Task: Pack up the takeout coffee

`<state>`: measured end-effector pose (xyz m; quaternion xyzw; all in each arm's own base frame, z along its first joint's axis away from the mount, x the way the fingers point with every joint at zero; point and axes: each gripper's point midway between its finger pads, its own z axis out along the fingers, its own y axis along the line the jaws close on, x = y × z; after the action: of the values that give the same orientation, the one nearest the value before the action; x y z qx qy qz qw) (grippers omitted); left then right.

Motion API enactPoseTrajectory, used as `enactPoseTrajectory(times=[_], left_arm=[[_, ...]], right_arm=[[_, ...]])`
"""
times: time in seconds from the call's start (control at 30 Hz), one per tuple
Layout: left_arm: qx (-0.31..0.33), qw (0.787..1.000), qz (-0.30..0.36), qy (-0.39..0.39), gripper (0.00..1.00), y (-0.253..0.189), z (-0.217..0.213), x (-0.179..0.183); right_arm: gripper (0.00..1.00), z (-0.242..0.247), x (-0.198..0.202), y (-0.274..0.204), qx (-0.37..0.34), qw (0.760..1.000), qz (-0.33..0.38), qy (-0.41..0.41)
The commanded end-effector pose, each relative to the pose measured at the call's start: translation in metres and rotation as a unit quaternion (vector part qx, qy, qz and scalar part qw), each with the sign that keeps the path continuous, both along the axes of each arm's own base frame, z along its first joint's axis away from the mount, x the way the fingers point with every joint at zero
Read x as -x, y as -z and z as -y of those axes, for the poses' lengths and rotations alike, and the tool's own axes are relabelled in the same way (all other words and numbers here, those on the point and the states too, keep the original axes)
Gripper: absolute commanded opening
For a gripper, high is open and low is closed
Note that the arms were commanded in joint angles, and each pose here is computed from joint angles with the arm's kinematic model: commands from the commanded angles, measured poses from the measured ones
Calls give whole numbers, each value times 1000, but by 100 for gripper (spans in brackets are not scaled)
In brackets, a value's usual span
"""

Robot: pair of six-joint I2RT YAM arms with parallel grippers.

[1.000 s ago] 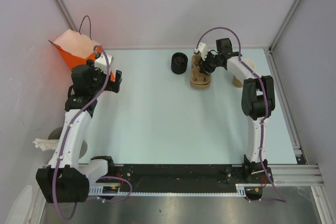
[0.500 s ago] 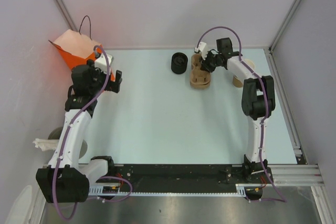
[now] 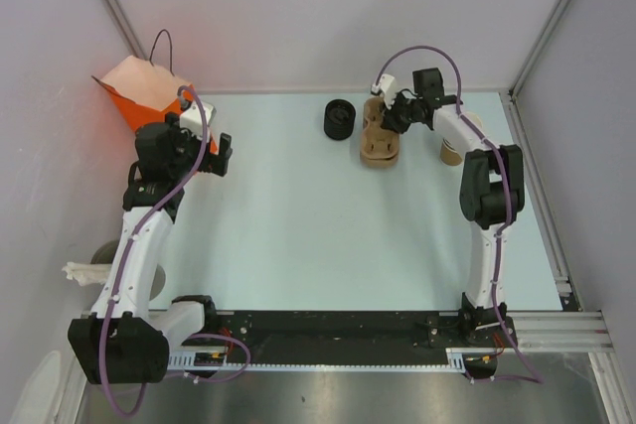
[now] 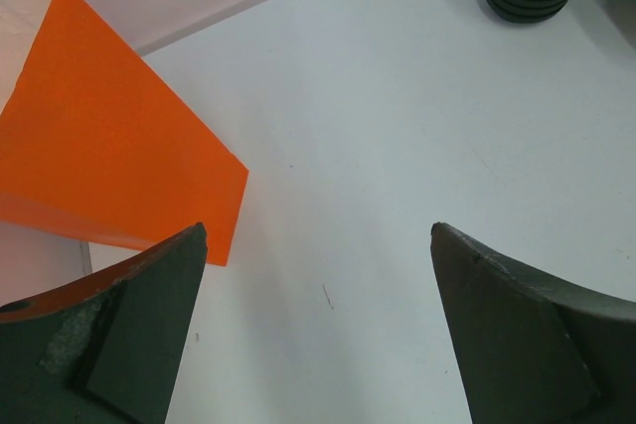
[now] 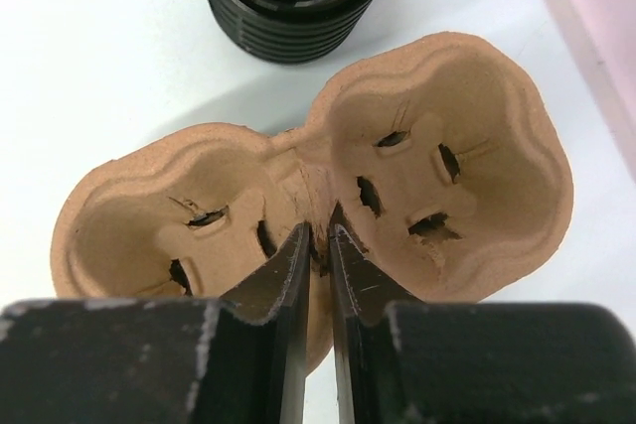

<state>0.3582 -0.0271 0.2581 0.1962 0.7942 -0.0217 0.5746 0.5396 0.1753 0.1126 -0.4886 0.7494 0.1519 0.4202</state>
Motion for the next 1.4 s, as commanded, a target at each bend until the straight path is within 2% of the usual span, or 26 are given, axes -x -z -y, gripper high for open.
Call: enactPoseTrajectory(times=[0.0,0.2,0.4,0.43,0.53,0.67,0.8,0.9,1.0,1.1,1.37], left_arm=[[13,1000,13,5,99,-6,3,-1],[13,1000,13,7,99,-6,4,0],[13,1000,19,4,99,-10,3,1],[12,1000,20,4,99,-10,3,1],[12,1000,24,3,99,-13,3,1],[14,1000,27,3,99,-15,3,3],[14,999,32,5,99,-18,4,5],[16,999,33,7,99,-20,4,6],[17,999,31,9,99,-18,6,6],[17,999,31,9,99,-18,5,6],[21,999,31,15,99,-17,8,8]], right_arm=[[15,-1,-7,-81,-33,996,82,3],[14,0,-4,-100,-43,995,94,9],[13,-1,26,-123,-55,994,99,11],[13,0,35,-115,-53,995,87,13],[13,-3,68,-130,-59,995,80,6],[13,-4,131,-135,-78,996,28,-14],[13,-2,190,-117,-74,996,-26,-41],[13,3,222,-92,-60,995,-61,-51],[13,12,241,-70,-50,996,-65,-42],[15,17,242,-61,-53,997,-49,-16],[16,25,236,-9,-58,993,-89,49]])
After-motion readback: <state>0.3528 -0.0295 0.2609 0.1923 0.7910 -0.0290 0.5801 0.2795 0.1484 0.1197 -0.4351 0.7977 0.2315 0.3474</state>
